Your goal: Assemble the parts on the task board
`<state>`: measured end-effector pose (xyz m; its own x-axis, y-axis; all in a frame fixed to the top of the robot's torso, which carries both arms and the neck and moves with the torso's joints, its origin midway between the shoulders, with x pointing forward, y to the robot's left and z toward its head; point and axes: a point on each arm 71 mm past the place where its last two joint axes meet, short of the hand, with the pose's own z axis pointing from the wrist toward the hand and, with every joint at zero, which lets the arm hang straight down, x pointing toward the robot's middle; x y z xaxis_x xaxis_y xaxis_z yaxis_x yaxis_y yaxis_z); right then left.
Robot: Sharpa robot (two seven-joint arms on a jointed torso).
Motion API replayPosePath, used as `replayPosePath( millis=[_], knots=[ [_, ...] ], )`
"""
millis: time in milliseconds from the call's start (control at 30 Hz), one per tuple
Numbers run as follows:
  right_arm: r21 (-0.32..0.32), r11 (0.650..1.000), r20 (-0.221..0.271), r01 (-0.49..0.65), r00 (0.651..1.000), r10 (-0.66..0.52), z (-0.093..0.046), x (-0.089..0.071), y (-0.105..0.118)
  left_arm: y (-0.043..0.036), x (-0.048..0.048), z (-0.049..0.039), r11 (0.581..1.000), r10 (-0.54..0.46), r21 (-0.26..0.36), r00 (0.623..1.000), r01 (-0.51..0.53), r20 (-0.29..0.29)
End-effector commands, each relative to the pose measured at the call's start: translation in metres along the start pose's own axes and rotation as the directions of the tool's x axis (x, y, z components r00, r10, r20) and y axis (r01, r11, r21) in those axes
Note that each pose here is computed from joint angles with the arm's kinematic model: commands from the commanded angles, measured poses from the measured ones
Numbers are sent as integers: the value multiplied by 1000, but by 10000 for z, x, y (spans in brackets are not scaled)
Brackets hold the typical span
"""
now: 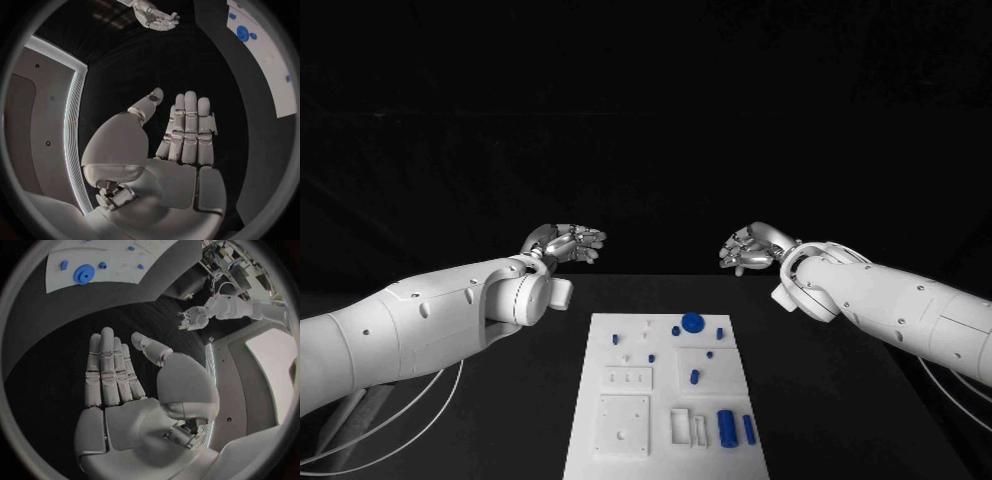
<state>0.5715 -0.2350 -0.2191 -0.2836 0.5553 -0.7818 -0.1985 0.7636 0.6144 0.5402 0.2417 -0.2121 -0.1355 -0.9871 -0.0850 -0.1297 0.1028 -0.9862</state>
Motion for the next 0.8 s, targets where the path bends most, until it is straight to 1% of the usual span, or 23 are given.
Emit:
replayPosePath(
  millis=[33, 100, 200, 267, 367, 433, 500, 600, 733, 800],
  knots=[
    [-68, 981, -1, 183, 983, -184, -10, 43, 49, -45, 74, -54, 1000, -13, 26, 998, 15, -59],
    [-82, 967, 1, 240, 971, -240, -15, 65, 61, -62, 88, -94, 999, -21, 28, 997, 23, -73],
    [-87, 949, 3, 303, 953, -304, -13, 87, 82, -81, 111, -146, 999, -30, 32, 995, 33, -93],
    [-85, 933, 1, 349, 937, -350, -10, 113, 87, -101, 128, -172, 999, -34, 35, 994, 38, -107],
    [-65, 909, -5, 412, 911, -413, -7, 161, 78, -122, 170, -219, 998, -42, 36, 990, 48, -135],
    [-58, 896, 1, 439, 898, -440, 0, 185, 81, -133, 190, -245, 998, -42, 39, 988, 49, -149],
    [-54, 882, 24, 469, 883, -468, -1, 210, 84, -144, 215, -275, 998, -40, 45, 985, 48, -168],
    [-45, 864, 43, 502, 865, -500, -1, 248, 88, -159, 249, -320, 998, -38, 48, 982, 48, -186],
    [-41, 848, 51, 528, 849, -526, 5, 269, 104, -171, 250, -354, 998, -40, 49, 980, 50, -193],
    [-45, 846, 49, 531, 847, -529, 2, 285, 116, -178, 241, -369, 998, -40, 49, 980, 51, -193]
  ],
)
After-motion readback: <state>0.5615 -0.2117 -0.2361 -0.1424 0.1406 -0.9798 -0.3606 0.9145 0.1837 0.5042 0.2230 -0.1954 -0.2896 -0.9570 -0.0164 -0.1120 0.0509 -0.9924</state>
